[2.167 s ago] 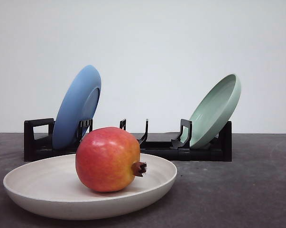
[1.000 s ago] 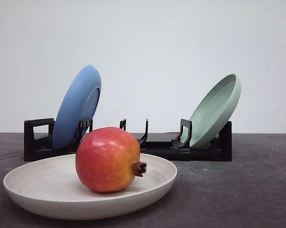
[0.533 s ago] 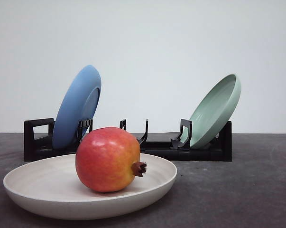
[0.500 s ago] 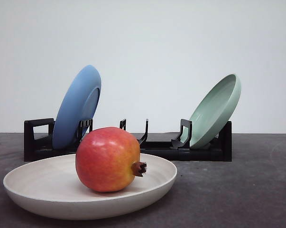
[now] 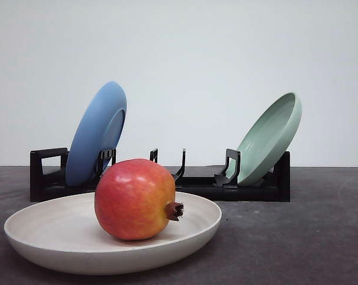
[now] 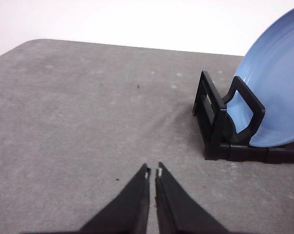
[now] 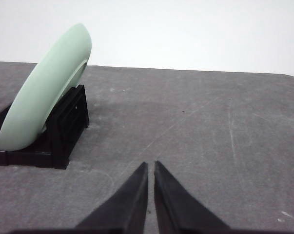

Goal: Place pomegranate in white plate

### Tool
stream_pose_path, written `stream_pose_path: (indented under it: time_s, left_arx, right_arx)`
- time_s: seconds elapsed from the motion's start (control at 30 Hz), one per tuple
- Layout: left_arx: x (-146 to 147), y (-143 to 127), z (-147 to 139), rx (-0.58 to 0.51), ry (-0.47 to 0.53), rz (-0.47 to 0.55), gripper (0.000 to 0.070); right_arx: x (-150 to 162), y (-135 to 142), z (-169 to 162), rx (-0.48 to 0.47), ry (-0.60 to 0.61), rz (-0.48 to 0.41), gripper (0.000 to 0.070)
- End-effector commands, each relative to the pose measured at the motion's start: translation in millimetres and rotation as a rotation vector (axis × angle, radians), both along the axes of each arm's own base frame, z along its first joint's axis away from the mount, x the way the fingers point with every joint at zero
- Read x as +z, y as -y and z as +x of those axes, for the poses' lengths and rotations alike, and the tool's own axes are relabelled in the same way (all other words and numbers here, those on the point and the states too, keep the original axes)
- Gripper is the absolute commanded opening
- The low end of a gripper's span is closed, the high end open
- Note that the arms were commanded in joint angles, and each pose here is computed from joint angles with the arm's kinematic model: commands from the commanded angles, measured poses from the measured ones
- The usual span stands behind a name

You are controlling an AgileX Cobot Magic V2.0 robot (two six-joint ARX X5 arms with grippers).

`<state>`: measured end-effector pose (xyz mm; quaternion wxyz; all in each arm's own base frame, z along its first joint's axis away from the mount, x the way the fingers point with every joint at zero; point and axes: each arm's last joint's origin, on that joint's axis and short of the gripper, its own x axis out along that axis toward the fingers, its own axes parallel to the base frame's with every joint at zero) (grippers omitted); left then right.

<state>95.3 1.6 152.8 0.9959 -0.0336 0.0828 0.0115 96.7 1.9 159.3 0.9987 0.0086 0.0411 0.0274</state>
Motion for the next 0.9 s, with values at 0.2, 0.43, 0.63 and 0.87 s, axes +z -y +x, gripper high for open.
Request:
stream_pose_path:
  time_s: [0.2, 0.43, 0.63, 0.87]
  left_arx:
    - [-3.5, -0.3, 0.3, 0.001, -0.012, 0.012, 0.0]
    - [-3.5, -0.3, 0.3, 0.001, -0.012, 0.012, 0.0]
    - [-3.5, -0.3, 0.3, 0.001, -0.012, 0.012, 0.0]
    - [-3.5, -0.3, 0.3, 0.001, -0.012, 0.012, 0.0]
  right_arx:
    - [-0.3, 0.2, 0.3, -0.003, 0.007, 0.011, 0.0021]
    - [-0.3, 0.2, 0.3, -0.003, 0.007, 0.01, 0.0021]
    - [-0.3, 0.2, 0.3, -0.003, 0.007, 0.011, 0.0021]
    - [-0.3, 0.2, 0.3, -0.003, 0.007, 0.011, 0.0021]
